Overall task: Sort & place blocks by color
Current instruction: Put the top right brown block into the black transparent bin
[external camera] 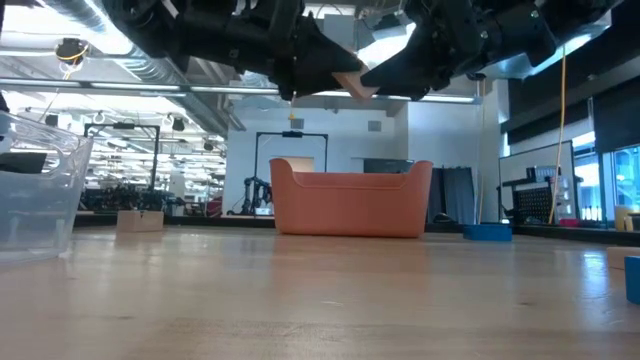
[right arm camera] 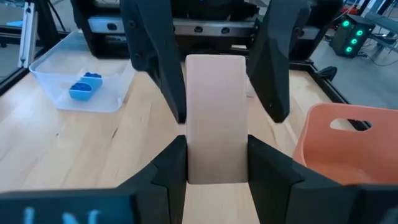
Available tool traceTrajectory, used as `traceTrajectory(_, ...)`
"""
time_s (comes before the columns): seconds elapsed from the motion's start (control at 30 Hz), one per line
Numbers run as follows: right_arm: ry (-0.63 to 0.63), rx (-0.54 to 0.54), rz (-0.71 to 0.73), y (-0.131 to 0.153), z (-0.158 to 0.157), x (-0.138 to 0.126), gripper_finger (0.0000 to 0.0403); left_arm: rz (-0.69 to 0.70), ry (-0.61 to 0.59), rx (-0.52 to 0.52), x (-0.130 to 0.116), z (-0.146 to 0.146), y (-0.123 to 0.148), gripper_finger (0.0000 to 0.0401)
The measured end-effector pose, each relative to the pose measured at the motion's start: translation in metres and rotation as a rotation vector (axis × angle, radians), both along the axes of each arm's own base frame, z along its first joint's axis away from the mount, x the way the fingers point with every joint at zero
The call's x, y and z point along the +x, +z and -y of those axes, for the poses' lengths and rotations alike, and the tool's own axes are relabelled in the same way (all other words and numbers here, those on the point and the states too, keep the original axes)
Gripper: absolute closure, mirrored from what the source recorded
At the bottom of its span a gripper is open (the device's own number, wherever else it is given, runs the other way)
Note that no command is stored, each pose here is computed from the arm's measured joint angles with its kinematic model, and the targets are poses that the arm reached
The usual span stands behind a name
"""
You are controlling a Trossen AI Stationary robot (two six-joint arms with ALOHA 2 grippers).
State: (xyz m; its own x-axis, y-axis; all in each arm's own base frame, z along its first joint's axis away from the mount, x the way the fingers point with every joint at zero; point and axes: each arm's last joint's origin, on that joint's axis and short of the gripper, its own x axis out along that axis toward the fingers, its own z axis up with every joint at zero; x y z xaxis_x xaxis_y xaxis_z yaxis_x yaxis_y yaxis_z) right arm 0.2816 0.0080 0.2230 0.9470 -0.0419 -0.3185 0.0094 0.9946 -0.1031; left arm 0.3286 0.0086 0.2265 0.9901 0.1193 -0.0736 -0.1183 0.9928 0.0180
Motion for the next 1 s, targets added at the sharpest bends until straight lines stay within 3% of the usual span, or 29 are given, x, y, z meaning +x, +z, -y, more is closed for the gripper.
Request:
traceTrajectory(0.17,-0.003,-0.002,-0.009,-0.001,0.000,0.000,0.0271,-0.020,-0.001,-0.001,0.000,0.000,-0.001,0.0195)
traceTrajectory(0.33,-0.015,-0.005,-0.012,-0.001,0.001,0.000,0.0239,-0.046,-0.005,-0.007,-0.001,0.000,-0.003,0.0280)
traceTrajectory(0.53,-0.113,-0.072,-0.050,-0.001,0.004,-0.005,0.0169,-0.145,0.084,0.006,-0.015,-0.006,0.005,0.0284)
traceTrajectory(0.7,-0.188,-0.110,-0.081,0.008,0.007,-0.018,0.0138,-0.178,0.126,0.015,-0.038,-0.005,0.024,0.0284)
traceTrajectory(0.87,-0.220,-0.094,-0.057,0.027,0.007,-0.037,0.0134,-0.065,0.076,-0.013,-0.057,0.010,0.039,0.0284)
traceTrajectory(1.0,-0.241,-0.088,0.057,0.051,0.005,-0.054,0.0133,0.029,-0.036,-0.075,-0.059,0.034,0.039,0.0284)
